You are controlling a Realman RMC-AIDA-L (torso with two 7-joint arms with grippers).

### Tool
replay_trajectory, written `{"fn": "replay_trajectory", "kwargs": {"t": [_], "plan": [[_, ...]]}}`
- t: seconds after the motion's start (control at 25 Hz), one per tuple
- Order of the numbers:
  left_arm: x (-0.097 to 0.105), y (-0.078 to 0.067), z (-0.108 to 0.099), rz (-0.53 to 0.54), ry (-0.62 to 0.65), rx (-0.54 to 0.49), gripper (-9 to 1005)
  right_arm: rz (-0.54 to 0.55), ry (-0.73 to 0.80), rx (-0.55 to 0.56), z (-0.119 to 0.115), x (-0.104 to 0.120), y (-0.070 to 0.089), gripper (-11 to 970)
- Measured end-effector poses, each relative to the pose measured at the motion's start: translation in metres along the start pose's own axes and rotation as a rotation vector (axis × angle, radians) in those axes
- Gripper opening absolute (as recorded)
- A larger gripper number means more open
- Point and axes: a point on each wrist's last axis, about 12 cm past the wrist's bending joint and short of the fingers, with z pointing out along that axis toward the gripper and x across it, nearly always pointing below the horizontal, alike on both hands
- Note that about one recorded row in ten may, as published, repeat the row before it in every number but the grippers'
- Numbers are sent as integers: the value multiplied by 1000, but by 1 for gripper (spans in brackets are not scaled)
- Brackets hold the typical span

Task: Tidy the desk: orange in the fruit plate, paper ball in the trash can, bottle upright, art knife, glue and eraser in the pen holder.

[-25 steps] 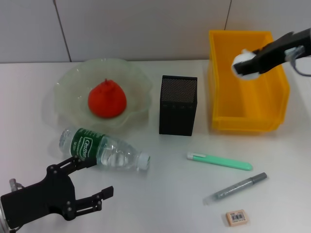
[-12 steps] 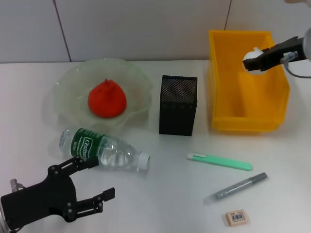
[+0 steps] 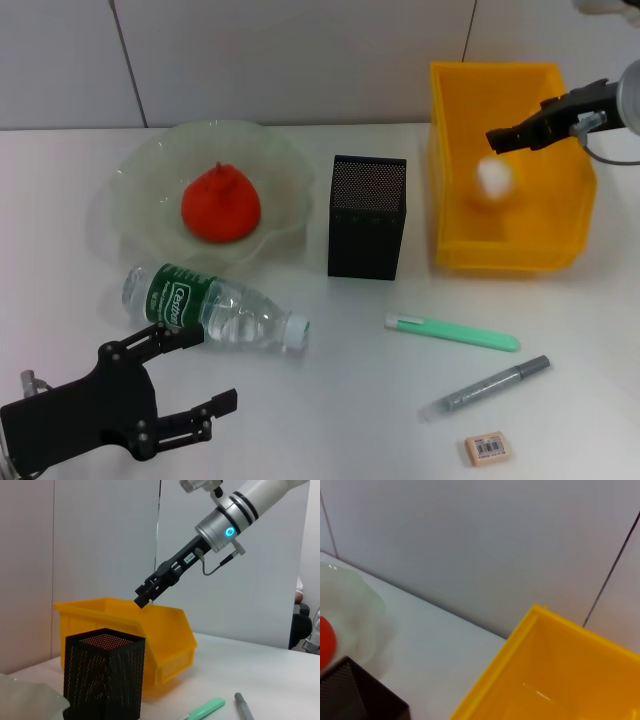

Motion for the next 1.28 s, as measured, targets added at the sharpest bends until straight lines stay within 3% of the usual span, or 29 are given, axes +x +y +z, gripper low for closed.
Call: {"fn": "replay_trajectory", "kwargs": {"t": [0.08, 0.32, 0.44, 0.48, 0.52, 0.64, 0.68, 0.72, 0.84, 0.88, 0.92, 1.08, 1.28], "plan": [[-2, 1, -1, 5, -6, 7, 808, -20, -75, -46, -18, 4, 8, 795], [-8, 4, -4, 34, -8, 10, 806, -73, -248, -178, -58, 35, 27, 822], [-10, 6, -6, 49, -4, 7, 805, -99, -321, -274, -70, 64, 36, 821], [-13, 9, -6, 52, -3, 4, 804, -124, -346, -336, -73, 86, 41, 821], [-13, 9, -6, 52, -3, 4, 804, -124, -346, -336, -73, 86, 41, 821], [-21, 15, -7, 59, 6, 7, 803, -174, -385, -425, -75, 120, 52, 821], [-28, 20, -5, 71, 21, 17, 802, -173, -418, -472, -74, 140, 58, 821], [-28, 20, -5, 71, 21, 17, 802, -173, -418, -472, -74, 140, 58, 821], [-39, 29, 2, 97, 51, 43, 801, -154, -469, -522, -73, 167, 62, 820], [-43, 32, 5, 105, 61, 52, 801, -143, -509, -537, -74, 187, 62, 820], [-48, 35, 8, 113, 77, 65, 800, -143, -509, -537, -74, 187, 62, 820], [-67, 47, 24, 179, 151, 126, 799, -115, -618, -526, -76, 240, 58, 822], [-83, 54, 47, 240, 255, 190, 797, -31, -677, -489, -78, 266, 54, 822]]}}
